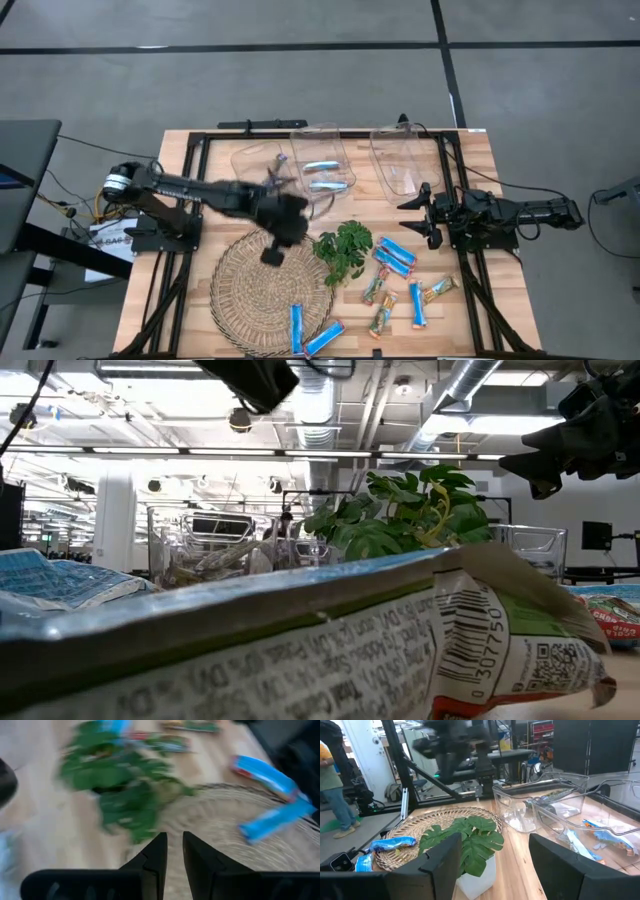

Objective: Pick and place Granola Bars by type
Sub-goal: Put the blue granola bar into the left transparent bin

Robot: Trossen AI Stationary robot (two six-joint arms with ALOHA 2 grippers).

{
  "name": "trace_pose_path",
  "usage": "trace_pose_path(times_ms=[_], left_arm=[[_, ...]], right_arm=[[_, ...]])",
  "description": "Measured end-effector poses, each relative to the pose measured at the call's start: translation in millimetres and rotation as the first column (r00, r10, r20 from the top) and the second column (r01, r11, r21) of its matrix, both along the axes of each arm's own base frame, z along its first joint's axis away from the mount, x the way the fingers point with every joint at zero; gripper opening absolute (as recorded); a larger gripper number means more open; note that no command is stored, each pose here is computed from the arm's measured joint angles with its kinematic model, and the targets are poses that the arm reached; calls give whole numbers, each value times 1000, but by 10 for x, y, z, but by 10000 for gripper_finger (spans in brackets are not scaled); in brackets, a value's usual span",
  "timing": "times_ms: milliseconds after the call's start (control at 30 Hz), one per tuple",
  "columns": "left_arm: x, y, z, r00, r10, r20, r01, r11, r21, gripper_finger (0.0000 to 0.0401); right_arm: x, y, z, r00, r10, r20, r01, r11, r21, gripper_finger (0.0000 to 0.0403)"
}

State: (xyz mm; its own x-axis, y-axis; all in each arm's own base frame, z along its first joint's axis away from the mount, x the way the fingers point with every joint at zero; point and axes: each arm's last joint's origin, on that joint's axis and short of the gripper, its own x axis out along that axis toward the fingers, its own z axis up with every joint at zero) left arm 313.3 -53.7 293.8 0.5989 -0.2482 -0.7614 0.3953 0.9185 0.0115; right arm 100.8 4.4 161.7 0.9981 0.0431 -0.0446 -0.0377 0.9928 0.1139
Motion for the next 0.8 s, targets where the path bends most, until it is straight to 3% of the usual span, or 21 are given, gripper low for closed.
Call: trace_pose_path(times_ms=[300,533,667,800], left_arm=[[-225,-811,-133,961,-267,-73,270,962,28,55],[-427,-1277,-301,924,-359,-132,377,912,160,55],[-494,-1440,-337,898,-425,-115,440,867,232,55],[-496,-1526,-374,897,-432,-95,441,857,266,55]], right_arm=[[0,0,-1,1000,0,0,0,1000,0,225],[0,0,3,1000,0,4,0,1000,0,225],[-1,0,3,1000,0,4,0,1000,0,225],[3,0,-1,1000,0,-2,0,1000,0,225]])
